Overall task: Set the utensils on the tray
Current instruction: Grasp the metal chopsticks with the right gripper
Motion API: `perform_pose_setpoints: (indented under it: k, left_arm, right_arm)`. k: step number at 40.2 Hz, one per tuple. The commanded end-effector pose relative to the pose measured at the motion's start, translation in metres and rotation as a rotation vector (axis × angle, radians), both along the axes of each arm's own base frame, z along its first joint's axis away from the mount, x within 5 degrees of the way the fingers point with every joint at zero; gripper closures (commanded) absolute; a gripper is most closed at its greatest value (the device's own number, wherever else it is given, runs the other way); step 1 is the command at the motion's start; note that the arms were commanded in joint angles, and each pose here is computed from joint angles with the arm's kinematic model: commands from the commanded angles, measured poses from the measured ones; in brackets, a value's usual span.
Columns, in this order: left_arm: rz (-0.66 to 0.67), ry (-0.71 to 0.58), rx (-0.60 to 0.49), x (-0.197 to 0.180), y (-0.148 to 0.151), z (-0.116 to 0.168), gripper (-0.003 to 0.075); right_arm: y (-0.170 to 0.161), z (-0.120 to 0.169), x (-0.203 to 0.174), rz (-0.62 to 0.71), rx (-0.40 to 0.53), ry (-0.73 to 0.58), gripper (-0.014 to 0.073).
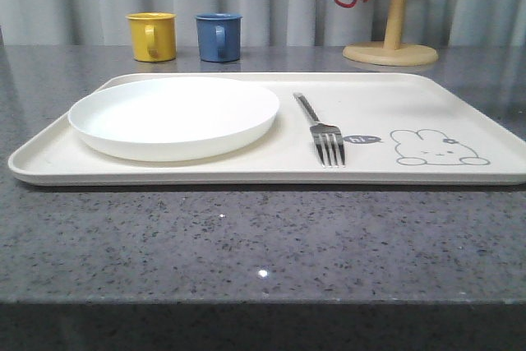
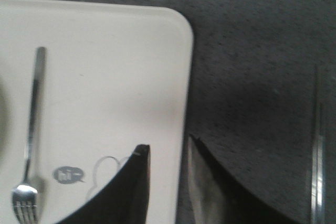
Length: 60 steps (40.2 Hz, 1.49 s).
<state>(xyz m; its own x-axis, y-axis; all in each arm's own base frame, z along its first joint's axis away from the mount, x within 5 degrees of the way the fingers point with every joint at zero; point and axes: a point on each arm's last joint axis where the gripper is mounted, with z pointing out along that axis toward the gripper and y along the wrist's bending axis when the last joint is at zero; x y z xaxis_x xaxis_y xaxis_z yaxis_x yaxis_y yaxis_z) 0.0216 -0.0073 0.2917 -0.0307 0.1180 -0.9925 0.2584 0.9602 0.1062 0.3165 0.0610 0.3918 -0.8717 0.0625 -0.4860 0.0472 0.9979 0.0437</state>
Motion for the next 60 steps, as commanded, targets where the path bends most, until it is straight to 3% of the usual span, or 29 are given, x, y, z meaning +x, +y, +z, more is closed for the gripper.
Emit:
perform_pose_setpoints:
  k: [1, 5, 17, 36, 51, 54, 60]
  left_arm:
    - [0.001, -0.087, -0.039, -0.001, 0.000, 0.014, 0.0738]
    - [0.001, -0.087, -0.039, -0.001, 0.000, 0.014, 0.0738]
    - [0.001, -0.087, -0.039, -0.001, 0.000, 0.014, 0.0738]
    - [0.001, -0.087, -0.039, -0.001, 0.000, 0.014, 0.0738]
    - [0.001, -0.087, -0.039, -0.001, 0.000, 0.014, 0.0738]
    - [0.001, -0.087, -0.039, -0.001, 0.000, 0.014, 0.0738]
    - [0.001, -0.087, -0.039, -0.001, 0.000, 0.014, 0.0738]
  right_arm:
    - [-0.032, 0.006, -0.025, -0.040, -0.053, 0.044, 0.0316]
    - [-0.062, -0.013, -0.031, -0.103, -0.070, 0.080, 0.0263]
    - [-0.114, -0.056, -0.035, -0.169, -0.075, 0.135, 0.0267]
    - [-0.127, -0.101, -0.005, -0.150, -0.048, 0.230, 0.0267]
    - [-0.129, -0.121, 0.007, -0.148, -0.040, 0.274, 0.0268]
    - [-0.129, -0.121, 0.006, -0.148, -0.036, 0.277, 0.0304]
    - [-0.129, -0.124, 0.006, -0.148, -0.033, 0.301, 0.0459]
